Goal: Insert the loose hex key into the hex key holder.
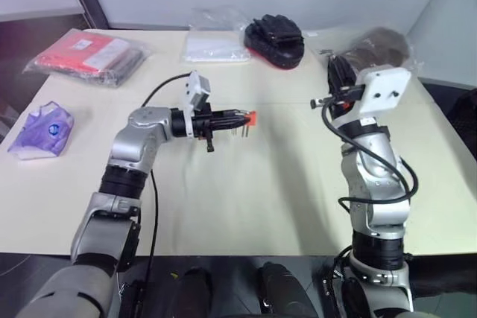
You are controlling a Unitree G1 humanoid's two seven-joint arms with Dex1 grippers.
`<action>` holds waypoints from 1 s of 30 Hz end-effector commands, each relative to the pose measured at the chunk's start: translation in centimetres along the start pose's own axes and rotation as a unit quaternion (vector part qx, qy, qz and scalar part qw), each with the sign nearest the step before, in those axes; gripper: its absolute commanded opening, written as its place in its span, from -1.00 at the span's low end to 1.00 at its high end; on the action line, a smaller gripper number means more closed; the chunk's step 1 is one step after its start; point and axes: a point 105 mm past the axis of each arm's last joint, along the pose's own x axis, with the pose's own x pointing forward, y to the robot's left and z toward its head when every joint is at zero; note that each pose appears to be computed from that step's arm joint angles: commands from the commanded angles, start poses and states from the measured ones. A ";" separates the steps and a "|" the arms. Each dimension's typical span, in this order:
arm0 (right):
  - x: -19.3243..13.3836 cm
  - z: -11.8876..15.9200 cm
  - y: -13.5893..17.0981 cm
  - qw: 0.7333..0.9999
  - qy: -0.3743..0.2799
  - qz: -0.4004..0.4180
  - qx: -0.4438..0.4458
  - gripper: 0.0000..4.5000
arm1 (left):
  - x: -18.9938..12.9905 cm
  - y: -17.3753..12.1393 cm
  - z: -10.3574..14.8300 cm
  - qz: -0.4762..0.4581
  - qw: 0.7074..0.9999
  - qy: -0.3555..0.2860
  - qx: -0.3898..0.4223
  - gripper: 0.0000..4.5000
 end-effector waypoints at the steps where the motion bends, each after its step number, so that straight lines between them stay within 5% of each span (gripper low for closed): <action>1: 0.3 2.4 2.6 0.995 -0.084 0.026 0.038 -0.99 | 0.5 0.3 2.0 -0.008 0.999 -0.016 0.032 -1.00; 11: 0.9 1.7 7.4 0.988 -0.123 0.065 0.064 -0.99 | 1.6 0.3 2.7 -0.037 0.998 -0.014 0.039 -1.00; 30: 0.5 -1.1 10.0 0.987 -0.104 0.107 0.063 -0.99 | 1.0 0.5 3.2 -0.031 0.999 -0.015 0.040 -1.00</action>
